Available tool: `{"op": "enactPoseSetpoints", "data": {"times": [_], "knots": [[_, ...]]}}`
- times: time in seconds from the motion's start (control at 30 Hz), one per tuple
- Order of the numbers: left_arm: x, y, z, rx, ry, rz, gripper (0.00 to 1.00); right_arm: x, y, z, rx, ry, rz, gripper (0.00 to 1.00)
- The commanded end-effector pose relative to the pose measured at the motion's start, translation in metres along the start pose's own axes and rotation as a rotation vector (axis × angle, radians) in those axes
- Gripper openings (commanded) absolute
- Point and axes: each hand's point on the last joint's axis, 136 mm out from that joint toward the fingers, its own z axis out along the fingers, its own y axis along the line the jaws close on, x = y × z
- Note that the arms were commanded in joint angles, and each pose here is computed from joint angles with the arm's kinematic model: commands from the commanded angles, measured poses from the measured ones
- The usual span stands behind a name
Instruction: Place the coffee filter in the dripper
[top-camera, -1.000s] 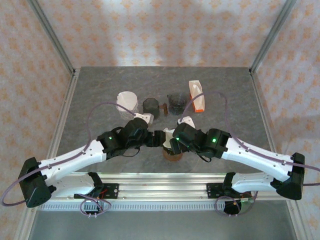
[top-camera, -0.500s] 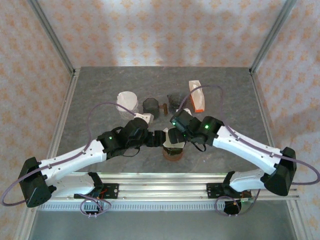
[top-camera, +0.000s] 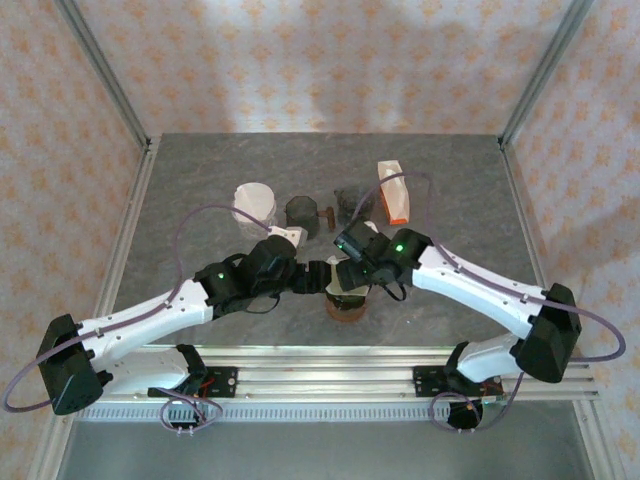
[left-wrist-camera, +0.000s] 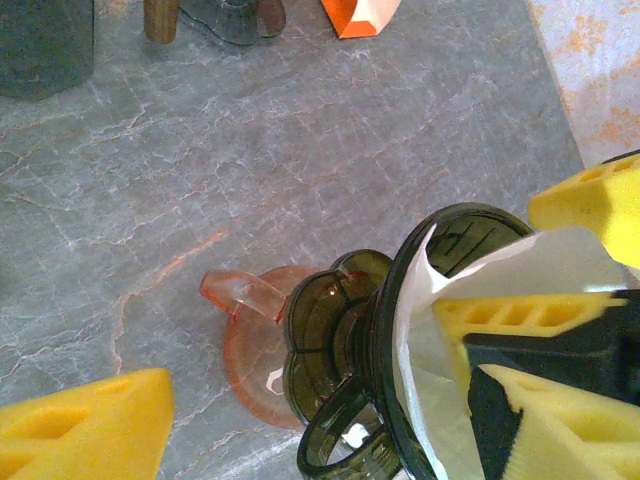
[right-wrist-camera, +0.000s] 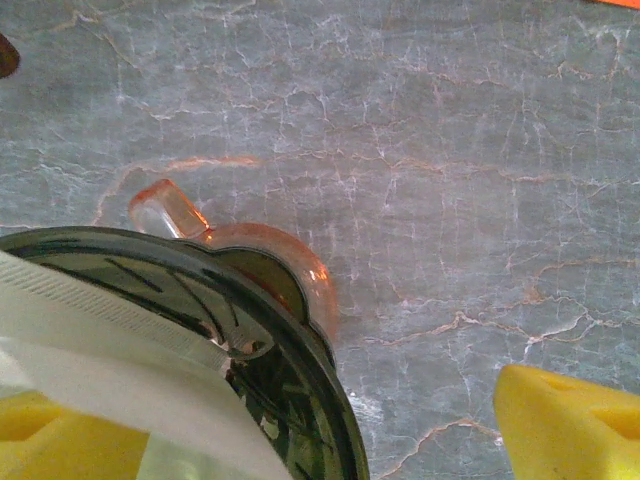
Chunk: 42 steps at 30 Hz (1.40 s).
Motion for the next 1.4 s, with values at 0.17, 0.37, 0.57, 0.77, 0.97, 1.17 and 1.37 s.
{"op": "enactPoseSetpoints", "data": {"times": [0.17,0.37,0.57,0.77,0.97,1.17,1.37], "knots": [[0.001,0.006,0.001,-0.002,-0.004,-0.016,0.78,0.008,-0.008,0.015,0.052,0.036,-0.024,0.87],[0.000,0.003,0.000,0.019,-0.011,-0.022,0.79,0.012,-0.009,0.024,0.060,0.044,-0.018,0.87],[-0.001,-0.002,0.001,0.052,-0.020,-0.030,0.83,0.016,-0.010,0.031,0.066,0.047,-0.013,0.87],[-0.001,-0.004,0.003,0.064,-0.018,-0.033,0.84,0.019,-0.009,0.037,0.073,0.054,-0.015,0.87],[0.002,-0.001,0.008,0.051,-0.004,-0.031,0.84,0.019,-0.010,0.039,0.086,0.053,-0.019,0.87],[0.006,0.005,0.010,0.025,0.009,-0.033,0.76,0.019,-0.011,0.041,0.099,0.054,-0.021,0.87],[0.009,0.008,0.011,0.012,0.016,-0.028,0.72,0.018,-0.013,0.042,0.115,0.050,-0.022,0.87]]}}
